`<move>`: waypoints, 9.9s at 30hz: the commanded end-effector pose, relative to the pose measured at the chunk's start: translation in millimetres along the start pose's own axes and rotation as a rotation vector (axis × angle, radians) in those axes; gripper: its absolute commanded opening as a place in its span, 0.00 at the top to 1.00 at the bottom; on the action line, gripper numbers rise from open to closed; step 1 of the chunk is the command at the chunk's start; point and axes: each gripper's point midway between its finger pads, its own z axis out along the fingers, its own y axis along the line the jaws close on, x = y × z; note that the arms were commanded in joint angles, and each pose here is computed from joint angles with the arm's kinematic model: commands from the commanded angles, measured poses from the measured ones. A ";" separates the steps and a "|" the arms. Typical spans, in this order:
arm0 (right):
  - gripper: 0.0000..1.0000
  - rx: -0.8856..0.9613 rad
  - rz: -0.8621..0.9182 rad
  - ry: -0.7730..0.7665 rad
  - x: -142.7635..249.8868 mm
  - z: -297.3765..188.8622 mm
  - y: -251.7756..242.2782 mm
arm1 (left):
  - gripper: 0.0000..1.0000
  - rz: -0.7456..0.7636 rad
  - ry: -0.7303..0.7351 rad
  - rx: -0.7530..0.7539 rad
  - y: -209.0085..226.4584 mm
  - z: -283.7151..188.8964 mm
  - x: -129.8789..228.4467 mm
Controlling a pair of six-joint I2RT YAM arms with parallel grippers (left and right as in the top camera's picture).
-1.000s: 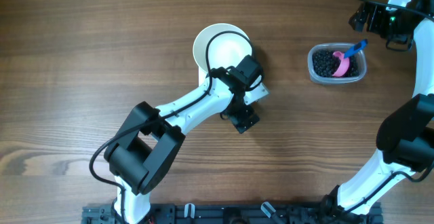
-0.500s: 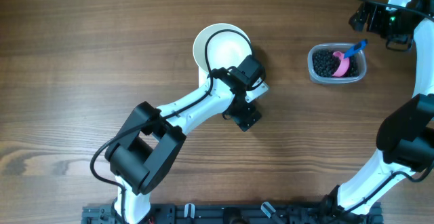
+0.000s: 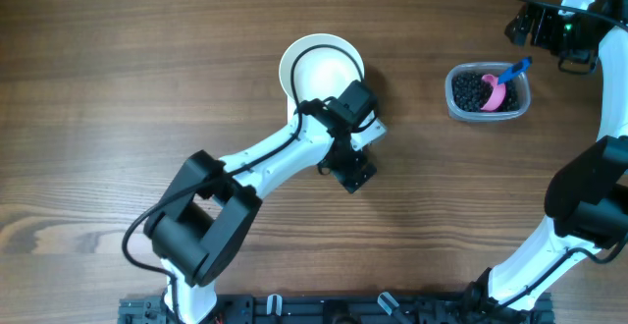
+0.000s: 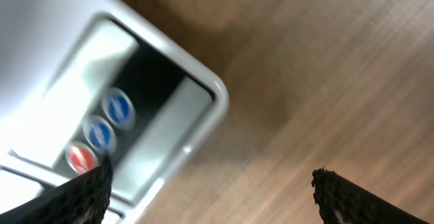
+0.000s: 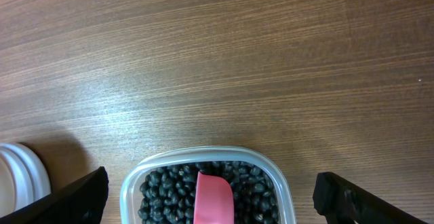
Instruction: Scoop item into bowl and weigh 150g on scale
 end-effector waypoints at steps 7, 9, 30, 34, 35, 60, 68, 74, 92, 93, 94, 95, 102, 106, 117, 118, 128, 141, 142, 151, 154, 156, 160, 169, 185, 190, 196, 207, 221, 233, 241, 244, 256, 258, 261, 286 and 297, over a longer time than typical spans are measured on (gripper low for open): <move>0.00 0.010 0.005 -0.016 -6.5 -1.7 -4.3 | 0.00 -0.006 -0.247 0.127 -31.2 -107.7 -16.0; 0.00 0.010 0.005 -0.016 -6.6 -1.7 -4.3 | 0.00 -0.055 -0.303 0.104 -15.0 -128.3 -17.0; 0.00 0.010 0.005 -0.016 -6.5 -1.7 -4.3 | 0.00 -0.947 -0.629 -0.351 286.8 -234.3 116.9; 0.00 0.010 0.005 -0.016 -6.5 -1.7 -4.3 | 0.00 -0.976 -0.611 -0.374 300.3 -226.5 126.0; 0.00 0.010 0.006 -0.016 -6.5 -1.7 -4.3 | 0.00 -0.981 -0.602 -0.373 302.1 -222.5 127.0; 0.00 0.010 0.005 -0.016 -6.5 -1.7 -4.3 | 0.00 -0.849 -0.271 -0.032 174.0 -96.6 89.2; 0.00 0.010 0.005 -0.016 -6.5 -1.7 -4.3 | 0.00 -0.932 -0.228 -0.215 202.3 -96.1 115.1; 0.00 0.010 0.006 -0.016 -6.5 -1.7 -4.3 | 0.00 -0.998 -0.254 -0.174 214.3 -101.3 127.9; 0.00 0.010 0.005 -0.016 -6.5 -1.7 -4.3 | 0.00 -0.519 -0.312 0.136 148.1 -98.8 86.5; 0.00 0.010 0.006 -0.016 -6.5 -1.7 -4.3 | 0.00 -0.486 -0.304 0.140 145.2 -98.2 88.6; 0.00 0.010 0.005 -0.016 -6.5 -1.7 -4.3 | 0.00 -0.444 -0.300 0.148 141.7 -98.5 89.7; 0.00 0.010 0.005 -0.016 -6.5 -1.7 -4.3 | 0.00 -0.415 -0.296 0.155 138.6 -99.8 90.8; 0.00 0.010 0.005 -0.016 -6.5 -1.7 -4.3 | 0.00 -0.305 -0.287 -0.034 158.0 -138.7 91.9; 0.00 0.010 0.006 -0.016 -6.5 -1.7 -4.3 | 0.00 -0.308 -0.251 -0.223 191.5 -144.1 99.5; 0.00 0.010 0.006 -0.016 -6.5 -1.7 -4.3 | 0.00 -0.309 -0.247 -0.227 191.9 -144.0 100.3; 0.00 0.010 0.006 -0.016 -6.5 -1.7 -4.3 | 0.00 -0.309 -0.247 -0.227 191.9 -144.0 100.3; 0.00 0.010 0.006 -0.016 -6.5 -1.7 -4.3 | 0.00 -0.309 -0.247 -0.227 191.9 -144.0 100.3; 0.00 0.010 0.006 -0.016 -6.5 -1.7 -4.3 | 0.00 -0.309 -0.247 -0.227 191.9 -144.0 100.3; 0.00 0.010 0.006 -0.016 -6.5 -1.7 -4.3 | 0.00 -0.309 -0.247 -0.227 191.9 -144.0 100.3; 0.00 0.010 0.006 -0.015 -6.4 -1.7 -4.3 | 0.00 -0.309 -0.247 -0.227 191.9 -144.0 100.3; 0.00 0.010 0.005 -0.016 -6.5 -1.7 -4.3 | 0.00 -0.309 -0.247 -0.227 191.9 -144.0 100.3; 0.00 0.010 0.006 -0.016 -6.5 -1.7 -4.3 | 0.00 -0.309 -0.247 -0.227 191.9 -144.0 100.3; 0.00 0.010 0.005 -0.016 -6.5 -1.7 -4.3 | 0.00 -0.309 -0.247 -0.227 192.0 -144.0 100.3; 0.00 0.010 0.005 -0.016 -6.5 -1.7 -4.3 | 0.00 -0.309 -0.247 -0.227 191.9 -144.0 100.3; 0.00 0.010 0.005 -0.016 -6.5 -1.7 -4.3 | 0.00 -0.309 -0.247 -0.227 191.9 -144.0 100.3; 0.00 0.010 0.005 -0.016 -6.5 -1.7 -4.3 | 0.00 -0.309 -0.247 -0.227 192.0 -144.0 100.3; 0.00 0.010 0.006 -0.016 -6.5 -1.7 -4.3 | 0.00 -0.309 -0.247 -0.227 192.0 -144.0 100.3; 0.01 0.010 0.005 -0.016 -6.5 -1.7 -4.3 | 0.00 -0.309 -0.247 -0.227 191.9 -144.0 100.3; 0.00 0.010 0.005 -0.016 -6.5 -1.7 -4.3 | 0.00 -0.309 -0.247 -0.227 192.0 -144.0 100.3; 0.00 0.010 0.005 -0.016 -6.5 -1.7 -4.3 | 0.00 -0.309 -0.247 -0.227 191.9 -144.0 100.3; 0.00 0.010 0.006 -0.016 -6.5 -1.7 -4.3 | 0.00 -0.302 -0.270 -0.214 190.8 -144.8 95.5; 0.00 0.010 0.006 -0.016 -6.5 -1.7 -4.3 | 0.00 -0.304 -0.296 -0.163 182.6 -144.4 90.3; 0.00 0.010 0.005 -0.016 -6.5 -1.7 -4.3 | 0.00 0.150 -0.328 0.087 89.4 -151.4 75.6; 0.00 0.010 0.006 -0.016 -6.5 -1.7 -4.3 | 0.00 0.129 -0.333 0.119 83.5 -152.0 75.7; 0.00 0.010 0.006 -0.016 -6.5 -1.7 -4.3 | 0.00 0.260 -0.335 0.140 74.6 -152.0 80.0; 0.00 0.008 0.147 -0.063 -18.1 -2.1 -5.0 | 0.00 0.397 -0.163 0.162 97.5 -63.5 85.6; 0.00 0.008 0.083 0.014 1.0 -1.8 -3.6 | 0.00 0.424 -0.154 0.053 105.1 -93.7 84.5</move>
